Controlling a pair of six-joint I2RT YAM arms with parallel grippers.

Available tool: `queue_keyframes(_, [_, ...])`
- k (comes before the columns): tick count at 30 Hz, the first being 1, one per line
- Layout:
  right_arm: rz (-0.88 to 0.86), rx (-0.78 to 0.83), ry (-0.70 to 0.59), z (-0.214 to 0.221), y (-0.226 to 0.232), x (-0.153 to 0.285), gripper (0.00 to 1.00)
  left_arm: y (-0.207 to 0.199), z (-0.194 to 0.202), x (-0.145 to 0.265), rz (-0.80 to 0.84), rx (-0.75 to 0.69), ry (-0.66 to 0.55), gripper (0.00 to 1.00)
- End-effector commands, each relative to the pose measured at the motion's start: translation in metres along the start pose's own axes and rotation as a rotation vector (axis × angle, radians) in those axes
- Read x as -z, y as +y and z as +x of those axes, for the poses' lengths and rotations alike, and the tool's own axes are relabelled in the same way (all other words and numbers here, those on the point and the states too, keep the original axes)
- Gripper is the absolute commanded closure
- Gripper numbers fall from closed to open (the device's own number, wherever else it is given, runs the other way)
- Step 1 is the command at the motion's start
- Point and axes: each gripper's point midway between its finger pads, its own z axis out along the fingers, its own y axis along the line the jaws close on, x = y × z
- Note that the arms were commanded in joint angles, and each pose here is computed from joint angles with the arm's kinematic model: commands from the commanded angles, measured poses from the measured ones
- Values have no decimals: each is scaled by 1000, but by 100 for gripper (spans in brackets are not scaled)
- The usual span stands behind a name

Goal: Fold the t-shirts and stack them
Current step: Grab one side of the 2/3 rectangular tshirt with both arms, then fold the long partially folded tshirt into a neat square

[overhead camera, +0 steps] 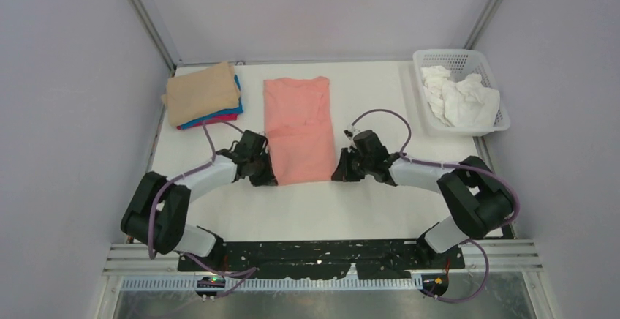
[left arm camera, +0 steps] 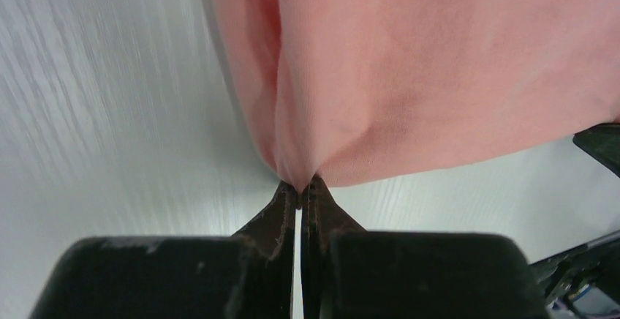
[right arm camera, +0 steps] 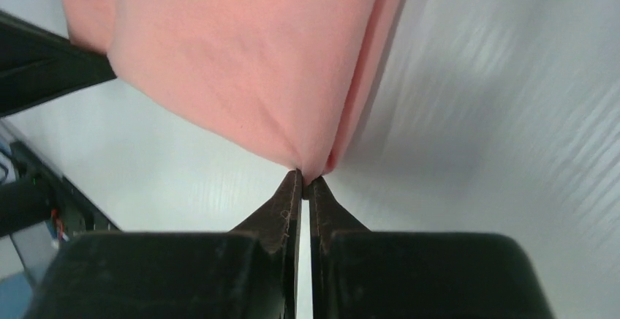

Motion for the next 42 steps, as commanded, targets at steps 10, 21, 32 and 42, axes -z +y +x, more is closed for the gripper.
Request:
queue_keyframes(10, [-176, 185, 199, 117, 54, 102, 94, -6, 101, 82, 141, -151, -65, 100])
queue_keyframes(21, [-239, 202, -45, 60, 92, 166, 94, -43, 47, 168, 320, -161, -417, 100])
queue_keyframes(32, [-135, 166, -338, -79, 72, 172, 94, -90, -82, 188, 196, -189, -581, 100])
queue_keyframes(42, [-109, 78, -359, -136, 40, 144, 94, -95, -148, 146, 155, -135, -520, 100])
